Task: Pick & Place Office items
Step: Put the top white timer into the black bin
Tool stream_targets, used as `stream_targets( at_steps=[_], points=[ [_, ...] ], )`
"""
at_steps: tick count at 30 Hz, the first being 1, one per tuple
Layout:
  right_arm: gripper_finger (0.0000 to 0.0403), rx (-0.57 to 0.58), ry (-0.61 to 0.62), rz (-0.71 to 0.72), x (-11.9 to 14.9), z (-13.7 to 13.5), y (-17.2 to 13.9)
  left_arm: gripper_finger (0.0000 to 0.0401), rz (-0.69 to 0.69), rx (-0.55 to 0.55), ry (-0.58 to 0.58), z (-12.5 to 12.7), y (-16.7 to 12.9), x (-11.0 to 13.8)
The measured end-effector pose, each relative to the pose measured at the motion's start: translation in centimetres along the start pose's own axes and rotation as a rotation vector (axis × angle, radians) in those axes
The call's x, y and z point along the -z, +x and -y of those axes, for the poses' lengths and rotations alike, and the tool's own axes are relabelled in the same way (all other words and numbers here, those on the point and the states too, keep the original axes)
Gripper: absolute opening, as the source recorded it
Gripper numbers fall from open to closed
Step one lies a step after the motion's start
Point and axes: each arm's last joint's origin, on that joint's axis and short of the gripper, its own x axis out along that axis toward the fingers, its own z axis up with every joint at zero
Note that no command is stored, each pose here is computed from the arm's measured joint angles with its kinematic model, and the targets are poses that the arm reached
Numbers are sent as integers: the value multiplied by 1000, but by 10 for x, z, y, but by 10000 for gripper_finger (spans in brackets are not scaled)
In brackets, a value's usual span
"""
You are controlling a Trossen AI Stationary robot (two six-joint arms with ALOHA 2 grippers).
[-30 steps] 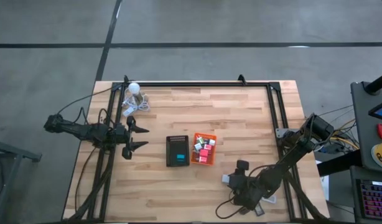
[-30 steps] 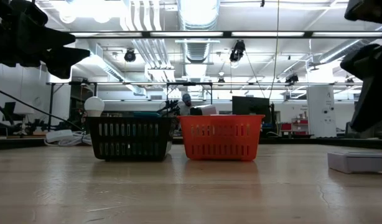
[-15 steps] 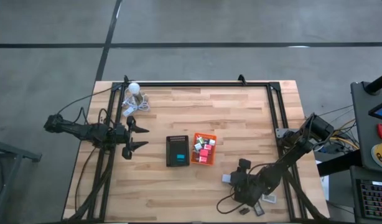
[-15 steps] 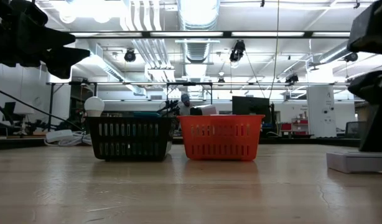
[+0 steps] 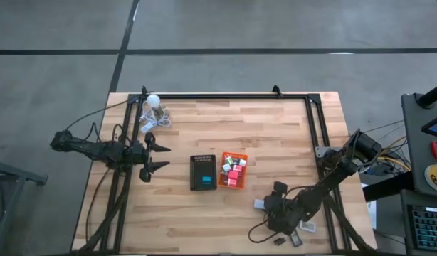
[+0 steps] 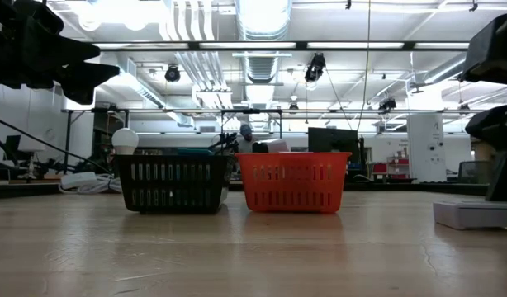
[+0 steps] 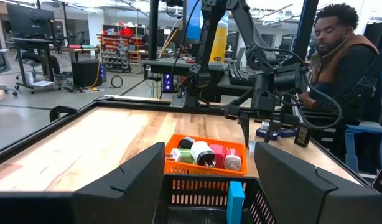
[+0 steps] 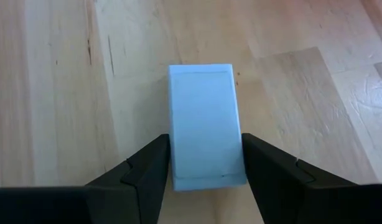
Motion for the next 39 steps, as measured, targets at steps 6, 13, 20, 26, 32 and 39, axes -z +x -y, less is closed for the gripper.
stream_targets(
  at_steps=[6,13,20,26,32,39],
  points=[
    [151,-3,1,2,0,0,0,253,0,0,0,0,0,0],
    [148,-4,2,2,0,0,0,253,0,0,0,0,0,0],
    [152,-7,-18,54,-9,-7,-5,252,0,0,0,0,0,0],
    [152,16,18,207,-33,-14,-29,252,0,0,0,0,0,0],
    [154,23,67,321,-69,-12,-50,252,0,0,0,0,0,0],
    [158,53,154,356,-125,6,-48,252,0,0,0,0,0,0]
  ],
)
